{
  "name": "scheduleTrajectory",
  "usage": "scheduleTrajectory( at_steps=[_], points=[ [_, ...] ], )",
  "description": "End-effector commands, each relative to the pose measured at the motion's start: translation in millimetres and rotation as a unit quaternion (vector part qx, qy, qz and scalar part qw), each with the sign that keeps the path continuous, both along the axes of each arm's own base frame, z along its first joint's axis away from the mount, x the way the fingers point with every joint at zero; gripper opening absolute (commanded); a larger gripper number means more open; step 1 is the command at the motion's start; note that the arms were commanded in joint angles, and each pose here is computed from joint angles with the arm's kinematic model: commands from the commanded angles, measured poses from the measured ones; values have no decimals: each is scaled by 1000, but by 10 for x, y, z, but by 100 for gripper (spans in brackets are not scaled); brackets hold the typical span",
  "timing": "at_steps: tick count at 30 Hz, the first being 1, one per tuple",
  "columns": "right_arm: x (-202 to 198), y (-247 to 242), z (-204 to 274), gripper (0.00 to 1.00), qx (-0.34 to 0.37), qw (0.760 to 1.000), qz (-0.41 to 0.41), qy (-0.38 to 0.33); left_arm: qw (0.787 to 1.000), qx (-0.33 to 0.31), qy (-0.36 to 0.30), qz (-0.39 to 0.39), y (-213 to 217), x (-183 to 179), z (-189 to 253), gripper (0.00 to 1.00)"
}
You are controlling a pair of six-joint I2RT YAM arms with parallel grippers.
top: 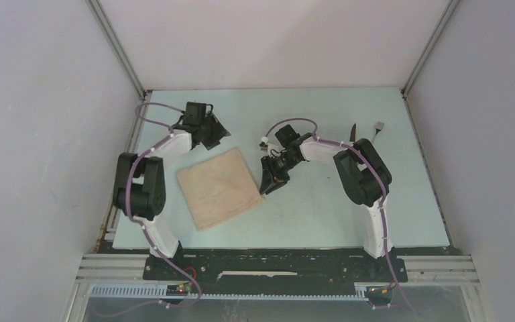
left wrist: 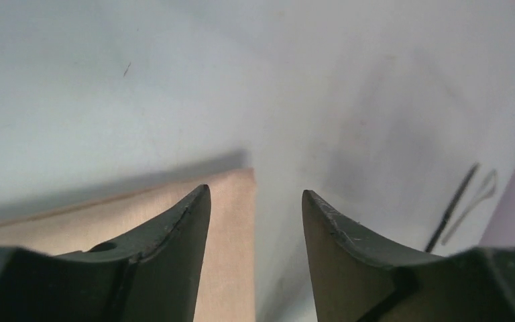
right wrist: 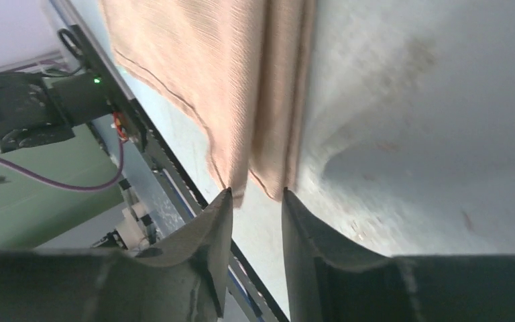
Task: Fold the napkin into a case and place the utensils inside
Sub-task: Turn over the upper triangle folded napkin at the center of the board, then pick up the lower triangle-folded napkin from the center of the board.
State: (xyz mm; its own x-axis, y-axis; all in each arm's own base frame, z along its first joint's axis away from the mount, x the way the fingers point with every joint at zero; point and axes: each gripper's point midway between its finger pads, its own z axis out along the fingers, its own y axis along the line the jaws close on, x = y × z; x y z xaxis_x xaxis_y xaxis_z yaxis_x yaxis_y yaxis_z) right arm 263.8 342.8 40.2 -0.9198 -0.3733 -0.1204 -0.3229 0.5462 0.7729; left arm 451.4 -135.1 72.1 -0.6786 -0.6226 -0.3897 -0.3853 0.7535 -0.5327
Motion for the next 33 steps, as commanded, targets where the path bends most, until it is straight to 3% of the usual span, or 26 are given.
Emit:
scheduleTrajectory(
  at_steps=[1,6,12,20,25,33],
  points=[
    [95,-263,249,44,-39,998,-22,-43,990,13,-140,-24,104,-137,1158,61],
    [75,-212,242,50,-11,999,-35,-25,984,29,-161,-75,173,-798,1419,66],
    [-37,-5,106,52,-35,998,-45,-22,986,47,-141,-77,429,-1560,1183,69],
    [-135,29,-148,52,-78,995,-54,-5,986,24,-148,-77,465,-2043,1108,69],
    [-134,23,-198,43,-83,995,-59,3,986,19,-147,-80,450,-2073,1132,69],
    [-70,-147,-226,13,-88,994,-61,13,991,13,-119,-60,474,-2038,935,71]
  ],
)
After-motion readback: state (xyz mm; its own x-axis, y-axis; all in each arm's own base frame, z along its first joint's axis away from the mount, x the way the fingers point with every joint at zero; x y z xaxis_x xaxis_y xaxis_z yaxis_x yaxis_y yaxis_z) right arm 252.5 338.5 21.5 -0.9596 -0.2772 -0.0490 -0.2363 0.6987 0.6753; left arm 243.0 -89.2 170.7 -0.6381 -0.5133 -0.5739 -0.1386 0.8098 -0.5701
